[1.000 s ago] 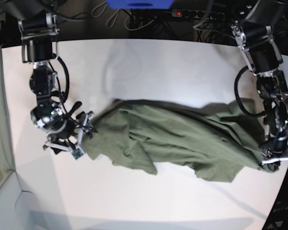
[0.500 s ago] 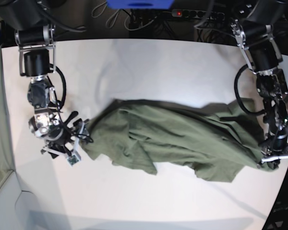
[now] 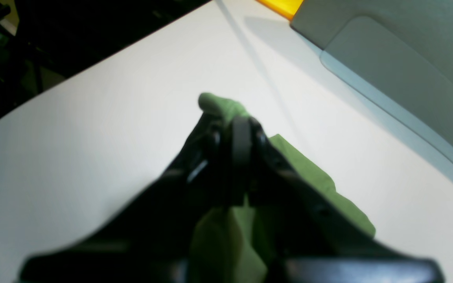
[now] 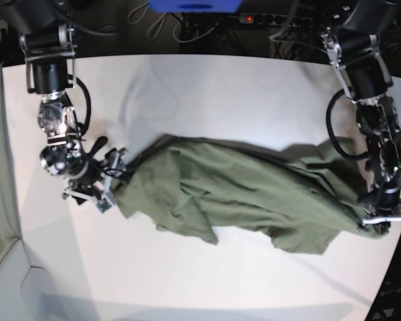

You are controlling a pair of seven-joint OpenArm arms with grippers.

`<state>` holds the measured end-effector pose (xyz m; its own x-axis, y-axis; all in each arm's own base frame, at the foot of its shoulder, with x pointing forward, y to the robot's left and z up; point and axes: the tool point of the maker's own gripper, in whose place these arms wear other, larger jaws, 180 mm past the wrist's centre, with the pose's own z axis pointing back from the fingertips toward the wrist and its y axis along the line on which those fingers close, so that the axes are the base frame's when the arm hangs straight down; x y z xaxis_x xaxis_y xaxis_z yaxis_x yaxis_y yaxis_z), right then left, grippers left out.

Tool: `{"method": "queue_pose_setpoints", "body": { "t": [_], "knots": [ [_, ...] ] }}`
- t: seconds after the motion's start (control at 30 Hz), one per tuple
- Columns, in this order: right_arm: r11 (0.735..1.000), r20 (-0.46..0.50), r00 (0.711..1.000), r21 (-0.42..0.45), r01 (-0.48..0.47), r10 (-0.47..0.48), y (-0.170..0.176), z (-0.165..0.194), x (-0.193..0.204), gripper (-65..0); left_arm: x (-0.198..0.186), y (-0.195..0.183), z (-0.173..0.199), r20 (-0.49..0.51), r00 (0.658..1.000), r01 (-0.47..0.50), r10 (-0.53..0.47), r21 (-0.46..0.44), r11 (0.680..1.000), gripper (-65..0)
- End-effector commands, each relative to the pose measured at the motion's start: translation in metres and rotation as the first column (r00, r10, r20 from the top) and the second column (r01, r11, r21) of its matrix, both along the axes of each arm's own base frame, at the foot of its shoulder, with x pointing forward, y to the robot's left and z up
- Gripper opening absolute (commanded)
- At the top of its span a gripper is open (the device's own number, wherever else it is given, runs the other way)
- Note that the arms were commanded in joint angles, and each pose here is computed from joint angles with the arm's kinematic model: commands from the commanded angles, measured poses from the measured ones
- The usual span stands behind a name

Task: Layout the t-shirt on the table in an organized manner, then fold the t-shirt properly
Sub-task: 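Grasp the shirt edge with the right gripper, holding the left grip, then lift the shirt with both grippers and stretch it between them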

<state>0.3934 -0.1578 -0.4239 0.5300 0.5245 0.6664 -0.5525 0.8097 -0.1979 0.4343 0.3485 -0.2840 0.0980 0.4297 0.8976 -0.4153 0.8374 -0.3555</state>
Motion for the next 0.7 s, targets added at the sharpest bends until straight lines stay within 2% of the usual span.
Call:
{"method": "queue_pose_setpoints", "body": {
  "t": [0.0,0.07,0.13,0.3,0.4,0.5,0.67],
  "knots": [
    [0.999,-0.051,0.999,-0.046,-0.016,0.014,-0.006,-0.010,-0.010,-20.8,0.007,0.006,0.026,0.069,0.998,-0.007,0.005,0.029,1.000,-65.0],
    [0.999,-0.069,0.998,-0.047,-0.017,0.013,-0.006,-0.016,-0.017,-22.6,0.007,0.006,0.026,0.069,0.998,-0.007,0.005,0.028,1.000,-65.0],
    [0.999,-0.085,0.996,-0.046,-0.019,0.015,-0.006,-0.021,-0.024,-28.2,0.008,0.006,0.026,0.070,0.998,-0.007,0.005,0.026,1.000,-65.0],
    [0.999,-0.131,0.991,-0.046,-0.021,0.015,-0.006,-0.038,-0.045,-51.0,0.007,0.006,0.028,0.075,0.997,-0.005,0.003,0.030,1.000,-65.0],
    [0.999,-0.140,0.990,-0.045,-0.017,0.010,-0.007,-0.041,-0.051,-64.3,0.007,0.005,0.045,0.112,0.994,-0.004,-0.001,0.048,0.999,-65.0],
    [0.998,-0.105,0.994,-0.066,-0.015,0.008,-0.011,-0.027,-0.052,-65.0,0.007,0.002,0.068,0.164,0.986,-0.001,-0.011,0.076,0.997,-65.0],
    [0.995,0.074,0.996,-0.088,0.053,-0.046,-0.028,0.035,-0.045,-65.0,0.005,-0.003,0.093,0.221,0.975,0.002,-0.025,0.105,0.995,-65.0]
  ]
}}
